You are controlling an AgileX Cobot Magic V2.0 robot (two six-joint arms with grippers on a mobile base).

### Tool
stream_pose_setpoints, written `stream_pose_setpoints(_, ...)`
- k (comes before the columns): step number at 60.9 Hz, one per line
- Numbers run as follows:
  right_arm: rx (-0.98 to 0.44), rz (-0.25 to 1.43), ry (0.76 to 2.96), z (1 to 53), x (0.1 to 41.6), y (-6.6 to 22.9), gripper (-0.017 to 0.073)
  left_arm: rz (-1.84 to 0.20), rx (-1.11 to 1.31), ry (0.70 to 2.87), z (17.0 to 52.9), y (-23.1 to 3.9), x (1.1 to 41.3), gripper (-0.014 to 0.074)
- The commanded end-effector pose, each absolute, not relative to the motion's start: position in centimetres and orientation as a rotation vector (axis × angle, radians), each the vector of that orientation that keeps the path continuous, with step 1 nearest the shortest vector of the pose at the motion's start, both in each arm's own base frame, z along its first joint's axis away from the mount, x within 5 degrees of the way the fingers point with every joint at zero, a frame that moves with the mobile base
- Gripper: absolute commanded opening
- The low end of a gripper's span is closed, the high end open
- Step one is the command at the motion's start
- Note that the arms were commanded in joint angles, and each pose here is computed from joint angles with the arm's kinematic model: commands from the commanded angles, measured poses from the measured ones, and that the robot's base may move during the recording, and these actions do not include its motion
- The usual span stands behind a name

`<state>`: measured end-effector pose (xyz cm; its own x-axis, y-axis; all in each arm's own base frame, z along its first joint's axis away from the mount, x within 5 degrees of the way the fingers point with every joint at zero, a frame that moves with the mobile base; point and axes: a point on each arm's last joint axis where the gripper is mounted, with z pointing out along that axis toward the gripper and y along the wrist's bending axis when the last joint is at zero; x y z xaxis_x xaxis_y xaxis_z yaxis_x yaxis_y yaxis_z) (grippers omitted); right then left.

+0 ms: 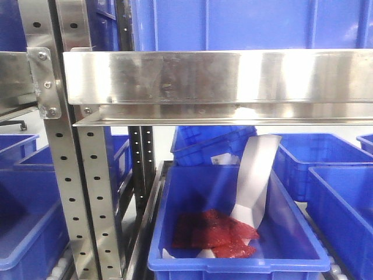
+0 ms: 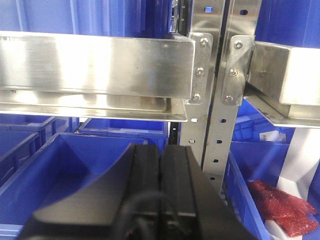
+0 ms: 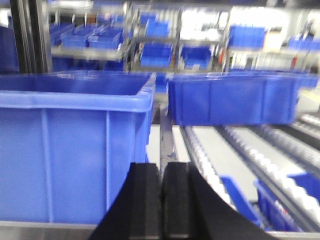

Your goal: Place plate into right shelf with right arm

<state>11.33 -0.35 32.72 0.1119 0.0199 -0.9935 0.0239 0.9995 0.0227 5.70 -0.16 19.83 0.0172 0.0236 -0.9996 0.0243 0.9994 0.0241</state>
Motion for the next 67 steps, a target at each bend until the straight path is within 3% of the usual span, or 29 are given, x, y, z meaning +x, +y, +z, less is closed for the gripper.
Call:
stream_pose_setpoints(1,0.025,-0.013,1.326,33.3,8.8,-0.2,0.0050,-0.005,0.016,1.465,20.3,-0.1,5.6,-0.0128)
stream_pose_setpoints(18,0.025,-0.020,1.223,30.7,4.9,-0.1,0.0050,-0.005,0.016,1.465,20.3,-0.1,5.6,-0.0128)
stream_pose_setpoints(49,0.027,-0.021,1.239,30.0,5.1,-0.1,0.0050,-0.005,0.016,1.465,20.3,-0.1,5.6,-0.0128)
stream_pose_setpoints(67,0.087,-0.011,1.326,26.5,5.9,-0.5,0.0050,-0.005,0.016,1.465,20.3,-0.1,5.6,-0.0128)
